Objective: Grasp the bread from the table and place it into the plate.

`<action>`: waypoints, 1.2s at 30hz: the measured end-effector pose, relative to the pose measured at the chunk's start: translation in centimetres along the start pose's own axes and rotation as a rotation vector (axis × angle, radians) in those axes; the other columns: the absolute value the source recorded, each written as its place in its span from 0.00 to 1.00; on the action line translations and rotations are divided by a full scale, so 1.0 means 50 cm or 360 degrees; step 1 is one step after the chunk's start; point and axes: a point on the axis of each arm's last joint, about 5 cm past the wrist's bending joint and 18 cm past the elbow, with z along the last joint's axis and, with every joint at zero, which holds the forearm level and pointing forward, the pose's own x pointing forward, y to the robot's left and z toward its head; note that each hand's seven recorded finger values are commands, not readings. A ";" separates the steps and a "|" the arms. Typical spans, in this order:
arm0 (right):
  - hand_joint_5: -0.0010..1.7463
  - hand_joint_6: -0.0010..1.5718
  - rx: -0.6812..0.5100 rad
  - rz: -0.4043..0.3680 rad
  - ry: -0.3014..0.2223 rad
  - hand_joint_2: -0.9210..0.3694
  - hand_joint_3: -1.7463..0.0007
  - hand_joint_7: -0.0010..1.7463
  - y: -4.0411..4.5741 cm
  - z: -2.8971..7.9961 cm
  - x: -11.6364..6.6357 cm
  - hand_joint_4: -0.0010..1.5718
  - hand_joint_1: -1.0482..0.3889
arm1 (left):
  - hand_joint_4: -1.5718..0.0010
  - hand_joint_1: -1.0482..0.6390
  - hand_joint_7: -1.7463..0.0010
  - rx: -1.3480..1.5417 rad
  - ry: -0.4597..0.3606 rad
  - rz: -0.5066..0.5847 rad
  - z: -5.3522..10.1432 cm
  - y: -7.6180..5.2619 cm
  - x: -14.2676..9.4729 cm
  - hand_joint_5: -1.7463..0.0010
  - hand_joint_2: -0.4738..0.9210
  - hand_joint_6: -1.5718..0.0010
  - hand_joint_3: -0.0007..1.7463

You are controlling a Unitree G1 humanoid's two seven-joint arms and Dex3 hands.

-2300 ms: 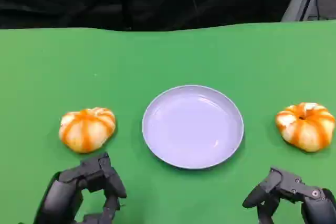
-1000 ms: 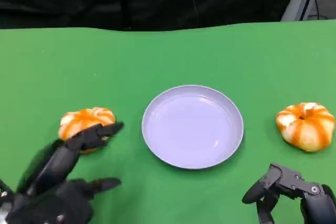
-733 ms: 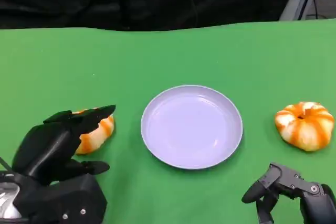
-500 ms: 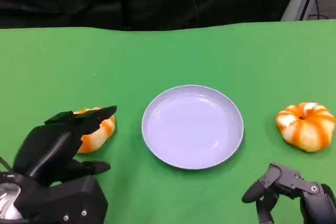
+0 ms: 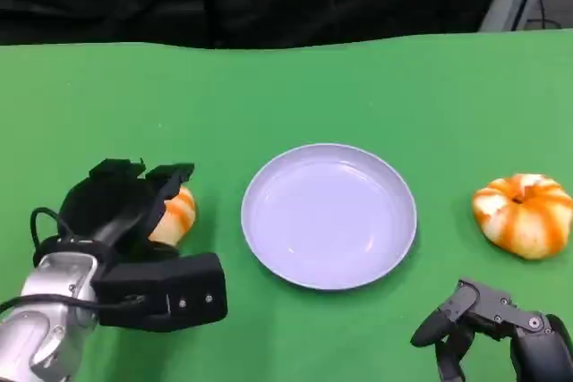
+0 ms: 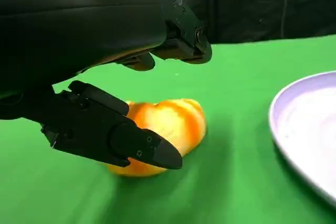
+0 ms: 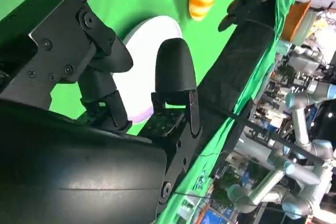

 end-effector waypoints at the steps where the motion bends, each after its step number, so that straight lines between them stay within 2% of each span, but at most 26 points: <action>1: 0.94 0.52 0.0000 0.0000 0.0000 0.48 0.22 0.73 0.000 0.000 0.000 0.52 0.80 | 0.93 0.34 1.00 0.0001 0.0003 -0.0003 -0.001 0.000 0.000 0.78 0.98 0.80 0.00; 12: 0.96 0.52 0.0003 -0.0004 0.0007 0.48 0.22 0.73 0.000 0.003 0.000 0.52 0.80 | 0.97 0.33 1.00 0.0159 0.0108 -0.0120 0.005 -0.019 0.018 0.79 0.97 0.84 0.00; 22: 0.97 0.52 0.0003 -0.0008 -0.0002 0.48 0.22 0.73 -0.001 0.006 0.000 0.52 0.80 | 0.97 0.33 1.00 0.0189 0.0136 -0.0179 0.011 -0.027 0.033 0.79 0.98 0.84 0.00; 36: 0.97 0.52 0.0003 -0.0007 0.0003 0.47 0.22 0.73 -0.001 0.006 -0.001 0.52 0.80 | 0.96 0.33 1.00 0.0201 0.0119 -0.0171 0.016 -0.026 0.036 0.80 0.97 0.83 0.00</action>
